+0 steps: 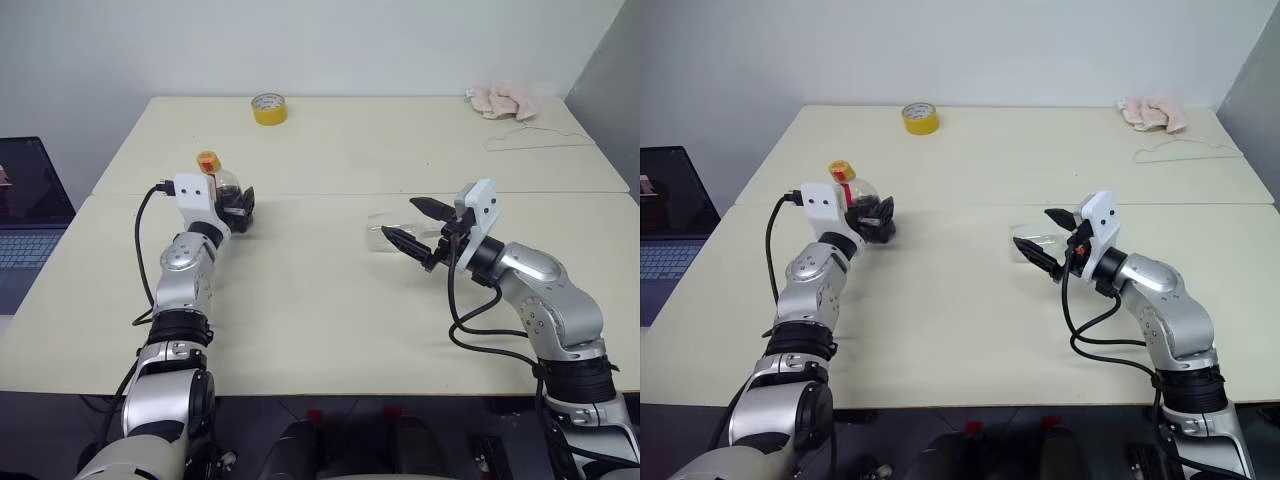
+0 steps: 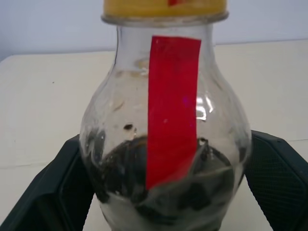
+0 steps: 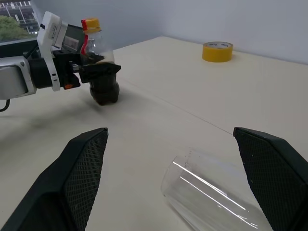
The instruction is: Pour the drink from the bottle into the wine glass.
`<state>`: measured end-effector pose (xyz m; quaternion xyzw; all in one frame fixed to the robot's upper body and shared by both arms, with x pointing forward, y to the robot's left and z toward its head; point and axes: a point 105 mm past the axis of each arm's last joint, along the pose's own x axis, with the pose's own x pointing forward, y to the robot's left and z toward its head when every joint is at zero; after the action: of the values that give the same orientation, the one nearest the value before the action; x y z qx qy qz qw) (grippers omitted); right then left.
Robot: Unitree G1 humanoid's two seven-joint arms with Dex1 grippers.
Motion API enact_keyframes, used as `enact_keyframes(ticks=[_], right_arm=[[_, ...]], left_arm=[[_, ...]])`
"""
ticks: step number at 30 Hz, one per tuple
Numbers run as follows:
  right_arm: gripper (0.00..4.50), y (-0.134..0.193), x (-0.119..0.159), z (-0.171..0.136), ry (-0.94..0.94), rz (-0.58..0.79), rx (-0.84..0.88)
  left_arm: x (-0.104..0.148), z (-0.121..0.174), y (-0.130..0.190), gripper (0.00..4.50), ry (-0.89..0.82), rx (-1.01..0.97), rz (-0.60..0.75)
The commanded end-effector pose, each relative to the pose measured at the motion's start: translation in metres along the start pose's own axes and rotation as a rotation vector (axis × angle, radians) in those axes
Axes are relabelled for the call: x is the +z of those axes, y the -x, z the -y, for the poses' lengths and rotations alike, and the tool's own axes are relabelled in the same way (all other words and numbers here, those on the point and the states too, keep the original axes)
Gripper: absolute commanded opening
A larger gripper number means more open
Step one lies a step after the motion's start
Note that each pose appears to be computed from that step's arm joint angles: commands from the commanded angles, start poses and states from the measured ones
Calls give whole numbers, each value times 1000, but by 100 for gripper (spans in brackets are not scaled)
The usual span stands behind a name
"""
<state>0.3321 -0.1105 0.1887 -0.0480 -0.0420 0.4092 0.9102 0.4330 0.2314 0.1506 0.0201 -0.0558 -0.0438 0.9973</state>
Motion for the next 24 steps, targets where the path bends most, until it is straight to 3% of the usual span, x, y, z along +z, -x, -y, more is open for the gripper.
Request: enact_keyframes(ticks=[1,18,21,24], right_arm=[[446,2,15,-2,45,37,2],[446,2,12,0,56,25,-1],[450,1,12,0,57,23,-1],[450,1,12,0,59,22,0]], left_arm=[[15,-2,-3,450,-38,-9,53],[-3,0,1,450,-41,-24,33],[-4,1,1,392,-35,-25,42],[-7,3,1,304,-37,-29,37]])
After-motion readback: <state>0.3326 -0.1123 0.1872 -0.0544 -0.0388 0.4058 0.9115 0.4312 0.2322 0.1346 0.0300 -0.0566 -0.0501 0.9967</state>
